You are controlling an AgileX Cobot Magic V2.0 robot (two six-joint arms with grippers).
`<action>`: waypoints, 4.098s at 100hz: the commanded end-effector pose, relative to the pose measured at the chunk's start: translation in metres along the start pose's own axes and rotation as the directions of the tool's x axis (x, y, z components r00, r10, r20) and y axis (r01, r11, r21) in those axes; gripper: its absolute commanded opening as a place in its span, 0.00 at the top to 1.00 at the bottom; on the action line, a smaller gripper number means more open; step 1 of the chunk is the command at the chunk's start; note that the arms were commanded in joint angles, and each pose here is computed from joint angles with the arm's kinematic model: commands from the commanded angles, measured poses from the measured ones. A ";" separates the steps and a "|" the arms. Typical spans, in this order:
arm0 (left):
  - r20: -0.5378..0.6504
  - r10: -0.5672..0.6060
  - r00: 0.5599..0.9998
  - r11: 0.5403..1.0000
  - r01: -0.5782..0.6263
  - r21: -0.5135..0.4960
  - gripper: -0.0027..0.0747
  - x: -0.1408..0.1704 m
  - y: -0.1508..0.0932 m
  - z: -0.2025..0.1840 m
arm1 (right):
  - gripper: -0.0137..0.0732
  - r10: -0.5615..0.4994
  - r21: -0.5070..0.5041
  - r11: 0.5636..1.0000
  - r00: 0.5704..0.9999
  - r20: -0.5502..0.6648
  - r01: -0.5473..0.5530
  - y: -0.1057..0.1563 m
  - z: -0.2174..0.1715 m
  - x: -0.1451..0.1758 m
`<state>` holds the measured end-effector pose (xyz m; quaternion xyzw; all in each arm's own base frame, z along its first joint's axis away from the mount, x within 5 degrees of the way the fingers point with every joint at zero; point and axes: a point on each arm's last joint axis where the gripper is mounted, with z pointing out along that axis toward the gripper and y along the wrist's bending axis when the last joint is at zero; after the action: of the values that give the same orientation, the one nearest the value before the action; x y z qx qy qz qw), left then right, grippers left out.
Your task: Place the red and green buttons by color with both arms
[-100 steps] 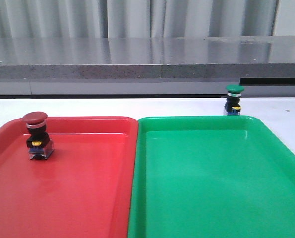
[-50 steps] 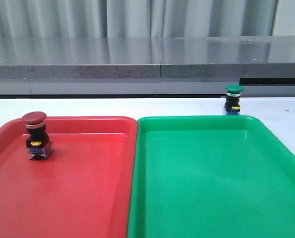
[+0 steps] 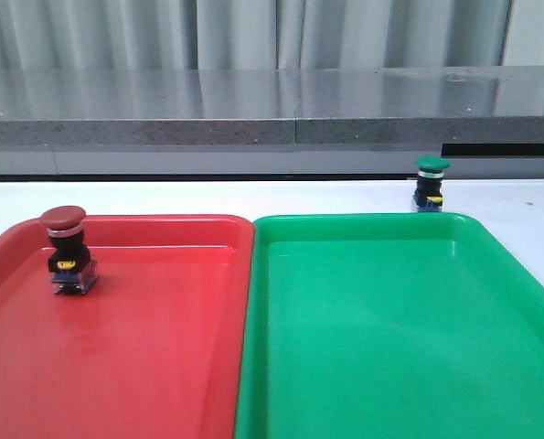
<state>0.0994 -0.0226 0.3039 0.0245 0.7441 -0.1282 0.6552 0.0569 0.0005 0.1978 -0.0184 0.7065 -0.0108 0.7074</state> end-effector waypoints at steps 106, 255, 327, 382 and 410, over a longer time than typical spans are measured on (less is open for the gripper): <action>0.260 0.176 0.949 0.984 -0.161 -0.081 0.99 0.064 0.014 -0.050 | 0.92 -0.015 0.009 1.000 0.993 0.119 0.014 -0.001 -0.003 -0.014; 0.274 0.176 0.945 0.977 -0.132 -0.169 0.99 0.093 0.024 -0.039 | 0.92 -0.015 0.009 1.000 0.993 0.118 0.014 -0.001 -0.002 -0.014; 0.274 0.176 0.945 0.977 -0.132 -0.169 0.99 0.093 0.024 -0.039 | 0.92 0.144 -0.017 0.990 0.986 0.085 -0.143 -0.001 -0.009 -0.061; 0.274 0.176 0.945 0.977 -0.132 -0.169 0.99 0.093 0.024 -0.039 | 0.92 0.129 0.002 0.990 0.892 -0.433 -0.142 -0.002 0.071 -0.143; 0.274 0.176 0.945 0.977 -0.132 -0.169 0.99 0.093 0.024 -0.039 | 0.92 0.139 0.009 0.988 0.859 -0.493 -0.154 -0.001 0.092 -0.137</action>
<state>0.0558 -0.0030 0.2116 0.0208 0.6801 -0.0177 0.7326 0.1438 0.0067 0.3186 0.0251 0.8847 0.0486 0.4630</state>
